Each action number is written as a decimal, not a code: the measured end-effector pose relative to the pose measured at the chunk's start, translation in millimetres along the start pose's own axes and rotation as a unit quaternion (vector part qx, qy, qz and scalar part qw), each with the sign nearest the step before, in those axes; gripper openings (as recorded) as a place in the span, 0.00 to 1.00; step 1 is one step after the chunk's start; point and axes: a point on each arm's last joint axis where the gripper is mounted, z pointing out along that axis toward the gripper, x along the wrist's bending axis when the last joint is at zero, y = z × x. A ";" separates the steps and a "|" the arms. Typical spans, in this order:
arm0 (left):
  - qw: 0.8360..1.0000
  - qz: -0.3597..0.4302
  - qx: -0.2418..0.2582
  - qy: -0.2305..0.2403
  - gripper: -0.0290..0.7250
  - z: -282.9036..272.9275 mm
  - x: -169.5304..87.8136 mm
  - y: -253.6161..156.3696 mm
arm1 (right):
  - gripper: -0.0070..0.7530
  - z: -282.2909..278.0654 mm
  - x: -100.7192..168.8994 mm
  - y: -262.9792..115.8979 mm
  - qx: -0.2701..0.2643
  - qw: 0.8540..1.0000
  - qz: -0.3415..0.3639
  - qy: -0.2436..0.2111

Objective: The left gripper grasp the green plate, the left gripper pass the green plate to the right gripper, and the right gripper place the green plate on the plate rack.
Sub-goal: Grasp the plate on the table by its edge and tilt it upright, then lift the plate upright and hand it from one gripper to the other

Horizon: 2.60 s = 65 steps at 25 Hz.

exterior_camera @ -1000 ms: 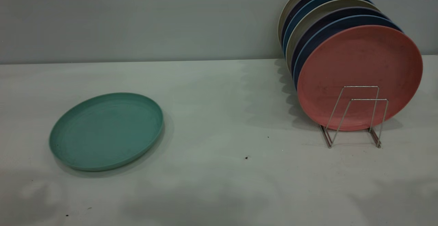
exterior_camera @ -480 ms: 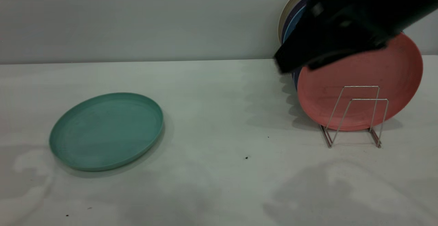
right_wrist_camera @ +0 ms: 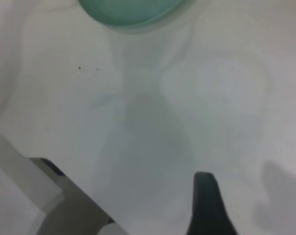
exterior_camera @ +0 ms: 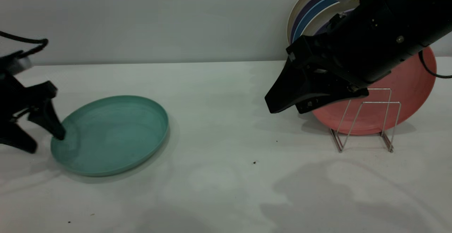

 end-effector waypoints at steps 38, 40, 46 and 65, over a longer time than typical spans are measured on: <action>0.946 0.222 -0.025 -0.233 0.06 -38.7 -102.3 1.1 | 0.68 -34.7 -43.0 16.7 -0.076 0.982 0.151 0.086; 0.940 0.244 -0.015 -0.238 0.06 -35.2 -121.3 -6.3 | 0.68 -35.0 -41.7 17.0 -0.076 0.981 0.151 0.094; 0.922 0.299 0.018 -0.247 0.06 -20.9 -166.1 -29.9 | 0.68 -35.1 -41.2 17.4 -0.078 0.981 0.150 0.097; 0.906 0.344 0.037 -0.243 0.06 -13.1 -186.8 -45.2 | 0.68 -35.1 -45.4 10.9 -0.047 0.988 0.127 0.078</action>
